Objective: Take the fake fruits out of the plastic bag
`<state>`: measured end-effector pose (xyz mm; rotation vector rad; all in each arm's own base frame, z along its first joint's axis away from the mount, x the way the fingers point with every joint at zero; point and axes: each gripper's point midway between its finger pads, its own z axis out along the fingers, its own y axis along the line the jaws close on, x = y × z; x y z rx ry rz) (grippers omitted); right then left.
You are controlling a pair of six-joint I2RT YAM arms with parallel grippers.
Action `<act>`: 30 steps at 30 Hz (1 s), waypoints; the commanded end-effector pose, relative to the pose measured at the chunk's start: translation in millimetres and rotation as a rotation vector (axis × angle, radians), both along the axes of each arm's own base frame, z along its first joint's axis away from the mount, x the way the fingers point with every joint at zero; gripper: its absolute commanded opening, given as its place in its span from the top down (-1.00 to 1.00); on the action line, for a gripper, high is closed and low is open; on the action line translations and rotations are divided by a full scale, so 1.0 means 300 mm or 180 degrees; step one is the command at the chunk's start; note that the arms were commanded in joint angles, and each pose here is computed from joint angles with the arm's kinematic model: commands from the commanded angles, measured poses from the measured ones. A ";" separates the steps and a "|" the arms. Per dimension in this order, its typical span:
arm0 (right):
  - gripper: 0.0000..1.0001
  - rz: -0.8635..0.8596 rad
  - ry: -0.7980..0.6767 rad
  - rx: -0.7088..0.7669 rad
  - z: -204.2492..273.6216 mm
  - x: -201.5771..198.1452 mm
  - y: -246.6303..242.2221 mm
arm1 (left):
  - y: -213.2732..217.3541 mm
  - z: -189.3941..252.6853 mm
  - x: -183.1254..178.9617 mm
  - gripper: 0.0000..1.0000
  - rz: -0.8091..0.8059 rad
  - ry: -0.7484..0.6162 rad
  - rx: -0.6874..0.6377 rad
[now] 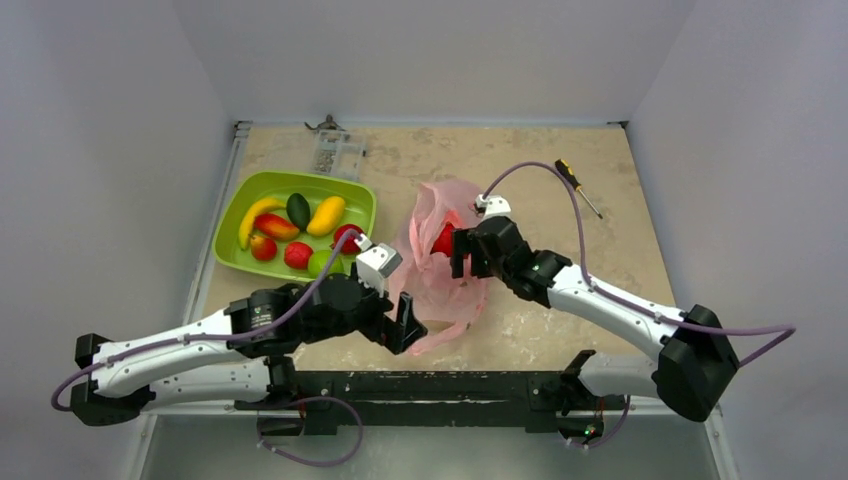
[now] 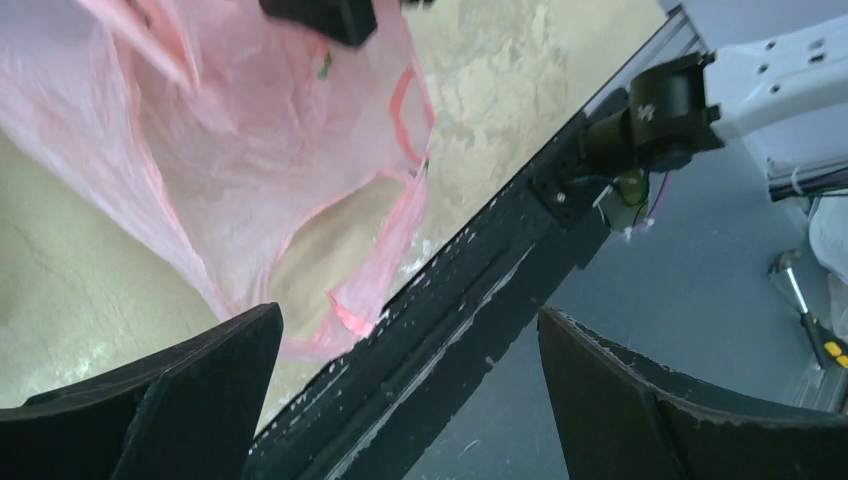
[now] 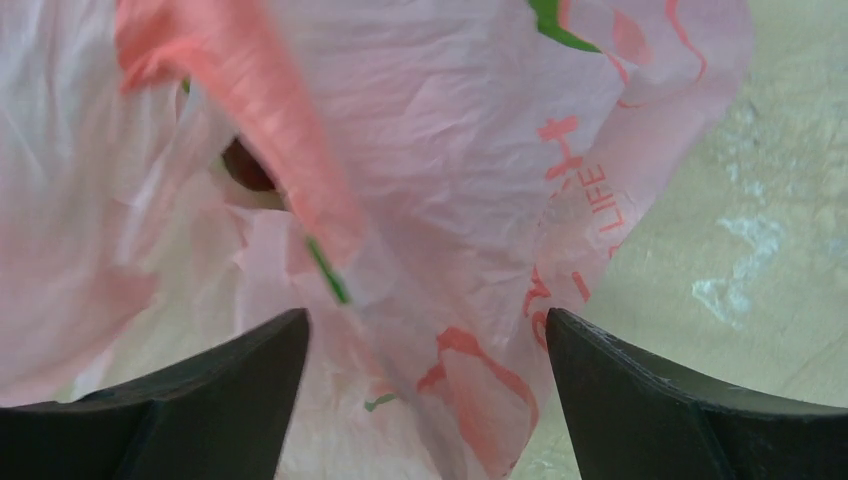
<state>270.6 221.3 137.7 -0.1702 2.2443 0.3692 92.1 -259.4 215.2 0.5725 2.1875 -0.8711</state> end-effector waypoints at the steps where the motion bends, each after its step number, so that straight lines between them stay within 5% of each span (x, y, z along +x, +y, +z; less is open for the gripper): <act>1: -0.61 -0.0311 -0.0120 0.0034 -0.009 0.026 -0.041 | -0.080 0.144 0.068 -0.99 -0.0077 -0.0240 -0.0202; 3: -0.36 -0.0341 -0.0154 0.0055 -0.007 0.011 -0.062 | -0.132 0.152 0.134 -0.90 0.0024 -0.0198 -0.0220; 9: 0.47 -0.0258 -0.0191 0.0296 0.005 -0.029 -0.059 | -0.305 0.074 0.297 -0.09 0.0123 -0.0203 -0.0086; 13: 0.85 -0.0286 -0.0153 0.0372 -0.011 -0.042 -0.062 | -0.335 0.005 0.359 0.14 0.0329 -0.0215 0.0072; 19: 1.00 -0.0233 -0.0098 0.0374 -0.036 -0.057 -0.059 | -0.282 -0.111 0.551 0.17 0.0733 -0.0227 0.0448; 25: 1.00 -0.0169 0.0016 0.0439 -0.074 -0.083 -0.048 | -0.277 -0.083 0.880 0.21 0.0895 -0.0383 0.0649; 30: 1.00 -0.0234 0.0024 0.0382 -0.101 -0.076 -0.060 | -0.213 -0.190 1.082 0.32 0.0917 -0.0224 0.1255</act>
